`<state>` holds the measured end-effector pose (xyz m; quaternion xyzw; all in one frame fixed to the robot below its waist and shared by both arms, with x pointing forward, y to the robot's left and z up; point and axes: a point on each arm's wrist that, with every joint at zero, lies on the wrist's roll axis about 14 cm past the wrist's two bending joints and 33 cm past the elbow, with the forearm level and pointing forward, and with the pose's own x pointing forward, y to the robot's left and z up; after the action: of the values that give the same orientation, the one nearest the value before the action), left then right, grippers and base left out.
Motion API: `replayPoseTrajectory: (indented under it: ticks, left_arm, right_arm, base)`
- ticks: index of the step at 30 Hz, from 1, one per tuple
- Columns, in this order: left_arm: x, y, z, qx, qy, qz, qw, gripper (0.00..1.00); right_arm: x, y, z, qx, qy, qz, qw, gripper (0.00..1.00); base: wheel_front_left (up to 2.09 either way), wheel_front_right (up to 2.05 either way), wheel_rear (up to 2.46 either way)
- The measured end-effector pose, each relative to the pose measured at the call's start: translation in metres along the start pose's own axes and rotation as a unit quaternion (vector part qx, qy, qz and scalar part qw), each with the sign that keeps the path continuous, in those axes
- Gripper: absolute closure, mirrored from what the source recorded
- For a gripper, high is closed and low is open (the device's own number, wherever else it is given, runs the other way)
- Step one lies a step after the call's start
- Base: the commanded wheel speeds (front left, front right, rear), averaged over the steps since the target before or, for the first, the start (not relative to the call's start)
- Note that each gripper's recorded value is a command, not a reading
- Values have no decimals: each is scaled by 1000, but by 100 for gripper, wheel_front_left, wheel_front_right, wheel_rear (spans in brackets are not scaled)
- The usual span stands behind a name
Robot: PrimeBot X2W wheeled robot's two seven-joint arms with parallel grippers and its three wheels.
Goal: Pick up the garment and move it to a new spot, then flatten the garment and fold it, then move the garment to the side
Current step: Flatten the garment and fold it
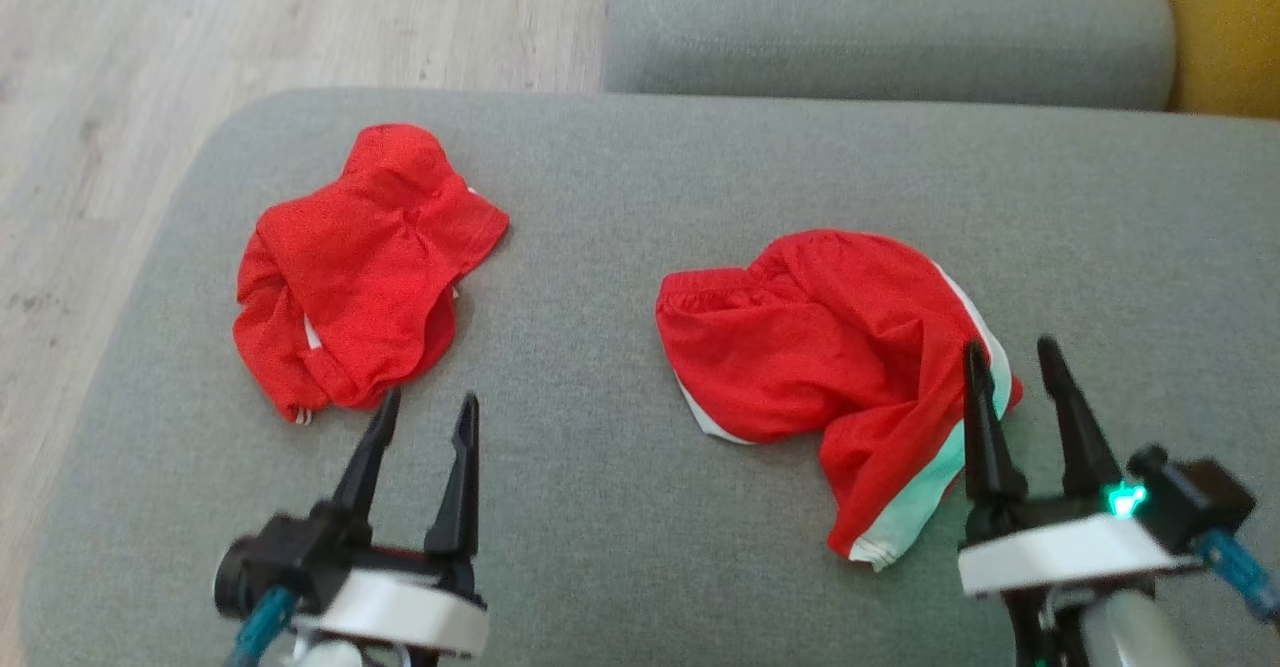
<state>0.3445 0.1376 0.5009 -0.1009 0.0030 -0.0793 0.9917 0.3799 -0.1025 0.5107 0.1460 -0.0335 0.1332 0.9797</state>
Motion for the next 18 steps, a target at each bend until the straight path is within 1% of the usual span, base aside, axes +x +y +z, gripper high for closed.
replayPoseTrajectory:
  ticks: [4,10,15,18]
  left_arm:
    - [-10,1,-1,0,-7,0,1000,0]
    - [-8,-3,2,1,-17,-12,1000,0]
    - [-6,-3,-11,-4,1,-16,1000,0]
    - [-2,0,-19,-5,12,-13,1000,0]
  right_arm:
    - [-14,-2,-8,0,14,-7,1000,0]
    - [-13,-9,-7,-21,15,-14,1000,0]
    - [13,-22,-16,-42,31,-24,998,0]
    - [38,-33,-29,-59,68,-31,995,0]
  base:
    - [0,0,0]
    - [0,0,0]
    - [0,0,0]
    - [0,0,0]
